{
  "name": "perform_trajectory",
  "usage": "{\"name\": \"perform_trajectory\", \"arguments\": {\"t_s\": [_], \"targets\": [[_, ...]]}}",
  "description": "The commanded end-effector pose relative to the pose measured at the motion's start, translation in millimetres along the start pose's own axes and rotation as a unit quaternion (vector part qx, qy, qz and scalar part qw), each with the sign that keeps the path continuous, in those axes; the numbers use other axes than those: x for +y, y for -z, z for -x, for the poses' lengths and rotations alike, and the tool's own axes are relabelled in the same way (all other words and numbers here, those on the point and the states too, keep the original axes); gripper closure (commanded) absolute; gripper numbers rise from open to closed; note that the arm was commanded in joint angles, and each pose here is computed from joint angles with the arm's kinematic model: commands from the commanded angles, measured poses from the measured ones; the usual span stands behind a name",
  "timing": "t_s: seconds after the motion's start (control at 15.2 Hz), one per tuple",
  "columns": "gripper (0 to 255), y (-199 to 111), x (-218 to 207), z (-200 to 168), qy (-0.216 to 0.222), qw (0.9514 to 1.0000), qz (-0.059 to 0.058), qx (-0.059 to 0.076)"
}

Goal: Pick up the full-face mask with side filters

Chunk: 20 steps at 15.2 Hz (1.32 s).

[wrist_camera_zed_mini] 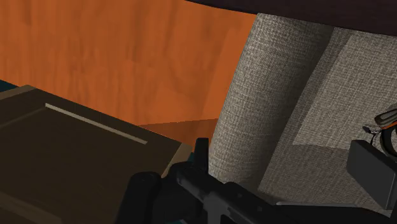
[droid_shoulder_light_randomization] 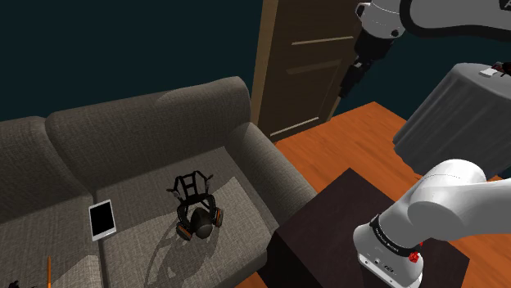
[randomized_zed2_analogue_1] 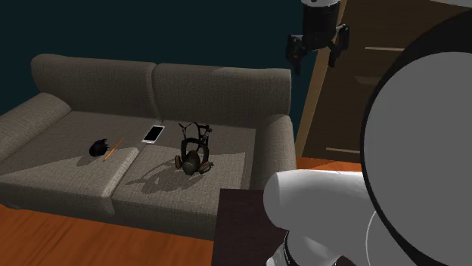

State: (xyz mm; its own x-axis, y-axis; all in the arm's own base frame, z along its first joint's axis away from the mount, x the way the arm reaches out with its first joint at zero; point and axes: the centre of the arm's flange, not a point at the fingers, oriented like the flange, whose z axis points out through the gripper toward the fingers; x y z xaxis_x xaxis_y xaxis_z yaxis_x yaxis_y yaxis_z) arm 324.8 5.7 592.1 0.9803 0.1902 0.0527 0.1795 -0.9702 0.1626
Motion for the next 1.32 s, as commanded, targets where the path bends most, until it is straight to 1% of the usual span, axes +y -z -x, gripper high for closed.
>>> {"name": "perform_trajectory", "arguments": {"t_s": [0.0, 0.26, 0.59, 0.92, 1.25], "targets": [[0, 0.0, 0.0, 0.0, 0.000, 1.0000, 0.000, 0.000], [0, -31.1, -24.9, -32.8, 0.028, 0.9996, -0.009, -0.001], [0, -69.5, -59.2, -71.7, 0.062, 0.9979, -0.020, -0.001], [0, -107.1, -97.0, -108.0, 0.096, 0.9949, -0.031, -0.002], [0, -143.9, -138.0, -141.6, 0.131, 0.9906, -0.042, -0.003]]}}
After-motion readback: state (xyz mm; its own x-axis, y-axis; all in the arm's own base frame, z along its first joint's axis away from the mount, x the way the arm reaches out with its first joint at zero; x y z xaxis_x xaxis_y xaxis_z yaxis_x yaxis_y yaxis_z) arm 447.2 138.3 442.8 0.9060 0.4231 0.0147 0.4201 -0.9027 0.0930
